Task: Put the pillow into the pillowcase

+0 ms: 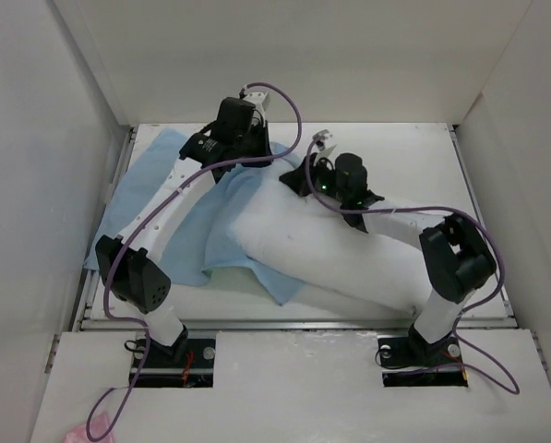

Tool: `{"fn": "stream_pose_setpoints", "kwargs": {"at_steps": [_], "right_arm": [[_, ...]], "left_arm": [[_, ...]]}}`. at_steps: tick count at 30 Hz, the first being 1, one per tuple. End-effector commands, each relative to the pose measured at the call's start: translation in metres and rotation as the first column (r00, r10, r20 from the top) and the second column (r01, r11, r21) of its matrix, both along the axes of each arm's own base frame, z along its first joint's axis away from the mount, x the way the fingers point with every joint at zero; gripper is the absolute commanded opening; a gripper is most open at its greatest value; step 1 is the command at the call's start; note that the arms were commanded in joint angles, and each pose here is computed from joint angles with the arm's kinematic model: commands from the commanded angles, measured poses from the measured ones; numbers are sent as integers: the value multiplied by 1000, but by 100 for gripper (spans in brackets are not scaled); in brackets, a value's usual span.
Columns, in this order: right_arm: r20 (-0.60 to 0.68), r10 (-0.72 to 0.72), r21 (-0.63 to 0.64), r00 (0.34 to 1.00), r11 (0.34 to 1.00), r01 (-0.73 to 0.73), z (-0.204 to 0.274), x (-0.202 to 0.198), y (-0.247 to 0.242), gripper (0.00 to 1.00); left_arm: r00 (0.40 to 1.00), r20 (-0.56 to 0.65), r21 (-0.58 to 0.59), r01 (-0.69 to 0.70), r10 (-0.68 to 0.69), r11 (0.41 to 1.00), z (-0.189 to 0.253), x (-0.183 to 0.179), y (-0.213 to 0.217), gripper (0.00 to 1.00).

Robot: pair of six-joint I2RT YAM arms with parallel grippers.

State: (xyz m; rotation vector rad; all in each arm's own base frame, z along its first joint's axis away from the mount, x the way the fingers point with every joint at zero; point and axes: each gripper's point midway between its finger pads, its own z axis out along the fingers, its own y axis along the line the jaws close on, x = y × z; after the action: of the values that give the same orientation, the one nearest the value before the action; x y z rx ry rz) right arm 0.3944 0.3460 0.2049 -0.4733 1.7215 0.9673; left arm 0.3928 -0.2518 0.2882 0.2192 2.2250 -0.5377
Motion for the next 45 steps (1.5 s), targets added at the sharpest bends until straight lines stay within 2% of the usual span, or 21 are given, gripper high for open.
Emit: {"fn": "stream_pose_setpoints", "kwargs": {"at_steps": [1,5,8,12,14,16,18,20,23,26,29,31,33,34,35,36,37,39,43,44,45], "right_arm": [[45,-58,329,997,943,40,75,33,-24,0],[46,-174,378,984,914,144,105,65,-33,0],[18,-205,354,979,917,185,101,87,-28,0],[-70,-315,298,946,899,321,64,119,-33,0],[-109,-327,260,939,902,344,37,125,-32,0],[-102,-274,264,956,919,292,32,121,-23,0],[-80,-186,277,979,939,201,36,112,-11,0],[-34,-44,296,998,954,53,40,77,11,0],[-19,-48,275,999,960,51,23,48,11,0],[48,-128,324,991,940,106,46,48,0,0],[50,-170,377,984,916,139,71,68,0,0],[38,-151,424,988,898,121,73,77,3,0],[55,-73,464,996,885,39,86,81,4,8],[37,-37,468,999,884,15,79,83,4,13],[16,-6,493,1000,870,-3,82,81,2,18],[-15,-6,484,1000,875,13,70,84,-8,35],[-8,-16,487,1000,873,18,77,79,-16,47],[-64,-108,467,992,875,125,69,87,-39,73],[-133,-271,309,954,903,299,45,82,-79,77],[-107,-316,292,943,896,333,60,81,-92,77],[-122,-353,192,928,908,371,42,79,-100,77]], "left_arm": [[995,71,-117,81,-73,990,25,-15,-21,0],[985,56,-117,170,-165,978,19,-34,-46,0],[956,71,-131,293,-286,947,22,-44,-77,0],[886,123,-196,463,-447,864,46,-65,-123,0],[888,139,-195,458,-438,867,52,-60,-125,0],[885,166,-201,462,-435,864,58,-53,-131,0],[908,182,-195,410,-378,891,60,-35,-129,0],[953,152,-195,288,-262,937,56,7,-110,0],[992,107,-235,87,-63,968,49,66,-68,0],[987,95,-312,155,-132,937,53,68,-70,0],[974,158,-292,201,-159,935,67,60,-76,0],[966,188,-263,223,-177,939,75,49,-85,0],[957,202,-247,254,-206,935,79,40,-88,0],[961,179,-240,249,-209,938,74,38,-87,6],[971,182,-220,195,-156,956,76,42,-77,21],[975,187,-207,160,-121,965,80,41,-69,44],[984,157,-179,107,-79,978,67,45,-56,97],[990,138,-138,25,-6,990,55,47,-34,100],[975,118,-104,-177,189,979,43,44,21,100],[970,123,-94,-199,210,975,43,34,31,100],[953,143,-71,-259,266,963,44,33,45,100]]}}
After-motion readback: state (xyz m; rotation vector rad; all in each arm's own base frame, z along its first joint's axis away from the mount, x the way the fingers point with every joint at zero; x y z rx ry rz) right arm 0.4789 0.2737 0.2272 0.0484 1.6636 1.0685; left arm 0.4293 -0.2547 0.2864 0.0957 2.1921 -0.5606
